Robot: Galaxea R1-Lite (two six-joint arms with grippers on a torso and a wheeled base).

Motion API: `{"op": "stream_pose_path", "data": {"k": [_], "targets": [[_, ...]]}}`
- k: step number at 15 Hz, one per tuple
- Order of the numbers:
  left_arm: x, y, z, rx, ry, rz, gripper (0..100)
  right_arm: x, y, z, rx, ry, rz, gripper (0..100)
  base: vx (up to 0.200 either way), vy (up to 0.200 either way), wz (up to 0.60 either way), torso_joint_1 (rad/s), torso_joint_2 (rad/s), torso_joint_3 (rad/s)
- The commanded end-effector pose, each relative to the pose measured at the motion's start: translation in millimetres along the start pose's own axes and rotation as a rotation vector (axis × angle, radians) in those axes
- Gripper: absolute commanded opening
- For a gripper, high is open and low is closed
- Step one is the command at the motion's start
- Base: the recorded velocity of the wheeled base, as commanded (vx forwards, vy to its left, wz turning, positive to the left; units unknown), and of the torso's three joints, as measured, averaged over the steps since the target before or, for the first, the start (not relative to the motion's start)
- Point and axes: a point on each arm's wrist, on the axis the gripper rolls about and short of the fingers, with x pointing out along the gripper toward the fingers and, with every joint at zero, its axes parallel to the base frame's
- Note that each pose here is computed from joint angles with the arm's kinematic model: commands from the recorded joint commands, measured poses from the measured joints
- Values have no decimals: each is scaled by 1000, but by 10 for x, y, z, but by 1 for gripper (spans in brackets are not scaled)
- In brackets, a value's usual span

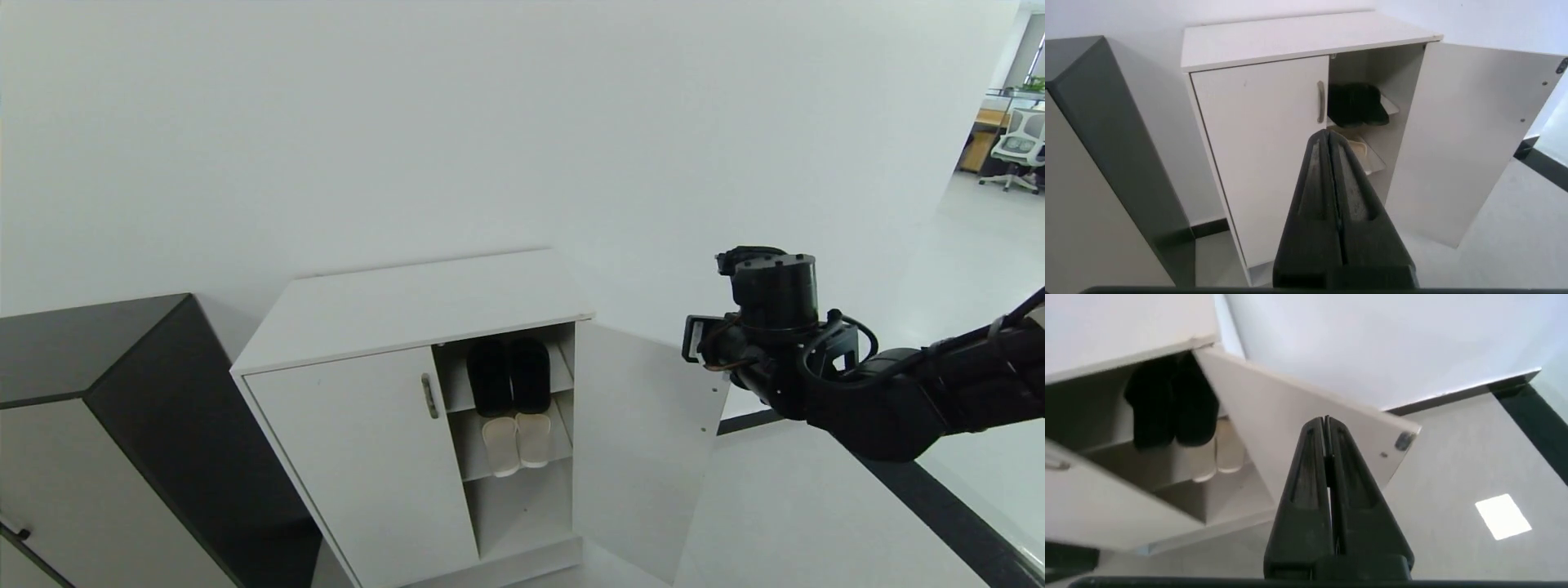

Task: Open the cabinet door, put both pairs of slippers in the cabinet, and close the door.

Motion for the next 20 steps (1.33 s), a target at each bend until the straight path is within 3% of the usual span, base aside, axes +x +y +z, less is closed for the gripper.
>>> {"op": "stream_pose_path", "data": {"k": [1,10,20], "targets": [[1,0,-1,0,2,0,0,178,-68,-47,2,13,-26,0,0,0,0,0,0,0],[1,0,1,0,1,0,0,804,-374,-29,49,11,-51,0,0,0,0,0,0,0],[1,0,1,0,1,0,0,1361,-596,-374,46,61,-121,0,0,0,0,0,0,0]]}}
